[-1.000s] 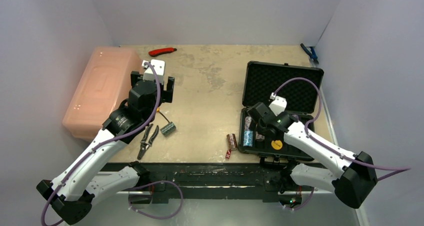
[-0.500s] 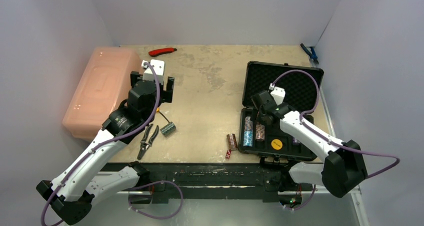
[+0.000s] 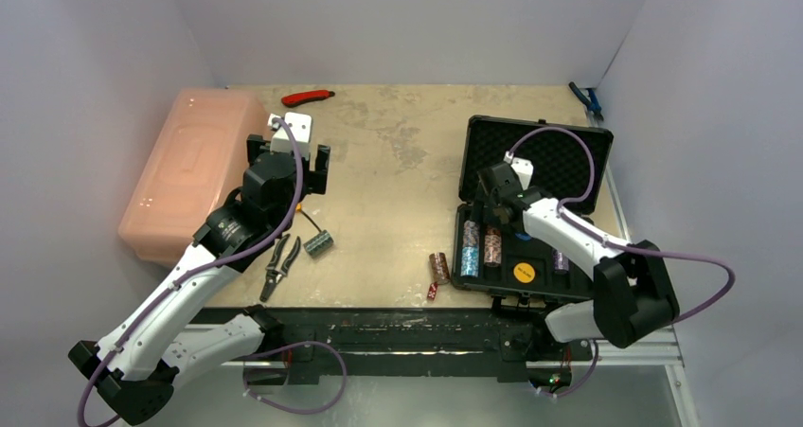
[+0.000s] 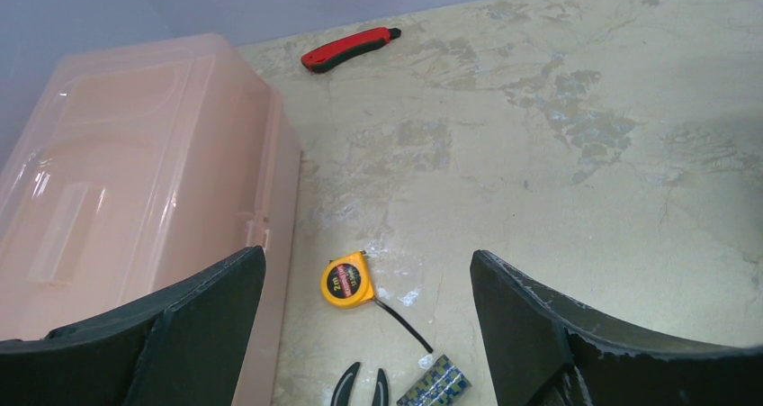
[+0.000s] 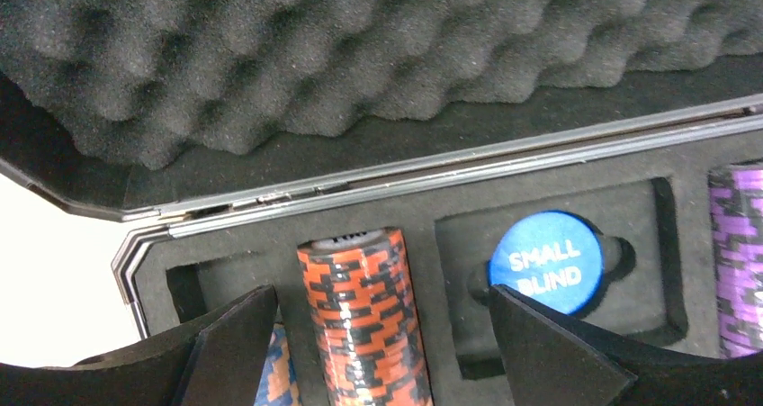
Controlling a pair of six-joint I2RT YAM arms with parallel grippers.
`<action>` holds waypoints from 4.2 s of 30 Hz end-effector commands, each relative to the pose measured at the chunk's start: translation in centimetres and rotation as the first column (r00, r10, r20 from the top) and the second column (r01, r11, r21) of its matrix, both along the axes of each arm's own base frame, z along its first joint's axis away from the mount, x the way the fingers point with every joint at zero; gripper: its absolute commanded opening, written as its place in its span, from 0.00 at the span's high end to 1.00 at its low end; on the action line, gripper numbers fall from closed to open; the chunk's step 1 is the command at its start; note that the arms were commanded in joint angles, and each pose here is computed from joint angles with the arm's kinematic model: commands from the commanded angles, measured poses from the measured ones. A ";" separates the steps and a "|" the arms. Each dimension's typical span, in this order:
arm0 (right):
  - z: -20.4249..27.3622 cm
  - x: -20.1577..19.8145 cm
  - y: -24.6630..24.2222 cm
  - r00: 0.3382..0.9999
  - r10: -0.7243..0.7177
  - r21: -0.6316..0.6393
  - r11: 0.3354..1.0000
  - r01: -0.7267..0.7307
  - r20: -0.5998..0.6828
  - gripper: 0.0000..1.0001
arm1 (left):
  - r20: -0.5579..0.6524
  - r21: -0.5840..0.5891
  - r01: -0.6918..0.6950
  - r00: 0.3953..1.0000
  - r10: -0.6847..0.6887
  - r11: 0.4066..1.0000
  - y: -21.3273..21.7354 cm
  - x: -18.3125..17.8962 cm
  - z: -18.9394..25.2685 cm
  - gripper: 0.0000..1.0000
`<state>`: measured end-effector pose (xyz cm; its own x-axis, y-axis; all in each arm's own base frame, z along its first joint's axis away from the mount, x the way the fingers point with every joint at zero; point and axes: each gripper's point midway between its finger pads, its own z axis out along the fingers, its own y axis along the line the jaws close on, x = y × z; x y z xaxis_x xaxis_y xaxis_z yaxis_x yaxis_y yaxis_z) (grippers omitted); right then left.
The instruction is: Pack up texas hold em set
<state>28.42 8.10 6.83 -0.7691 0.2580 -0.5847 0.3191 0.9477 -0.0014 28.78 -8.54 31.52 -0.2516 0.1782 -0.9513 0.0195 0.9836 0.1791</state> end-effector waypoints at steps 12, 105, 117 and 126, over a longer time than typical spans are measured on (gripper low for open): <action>-1.3 2.2 2.7 0.997 0.076 0.095 0.993 -0.073 -0.021 0.32 | 0.044 -0.013 0.009 0.999 -0.008 1.000 0.1 -0.2 1.3 0.16; 16.7 1.1 11.6 0.872 0.343 0.259 0.859 -0.441 0.348 0.01 | -0.214 -0.132 -0.041 0.977 0.012 0.990 -1.7 -1.3 -4.3 0.09; 13.0 -3.4 12.2 0.841 0.435 0.350 0.771 -0.532 0.322 0.01 | -0.604 -0.175 -0.074 0.796 -0.047 0.982 -4.5 -8.1 -17.3 0.06; 13.3 -3.9 11.7 0.833 0.448 0.330 0.772 -0.543 0.324 0.01 | -0.709 -0.029 0.077 0.702 -0.075 0.997 -7.4 -10.5 -22.4 0.11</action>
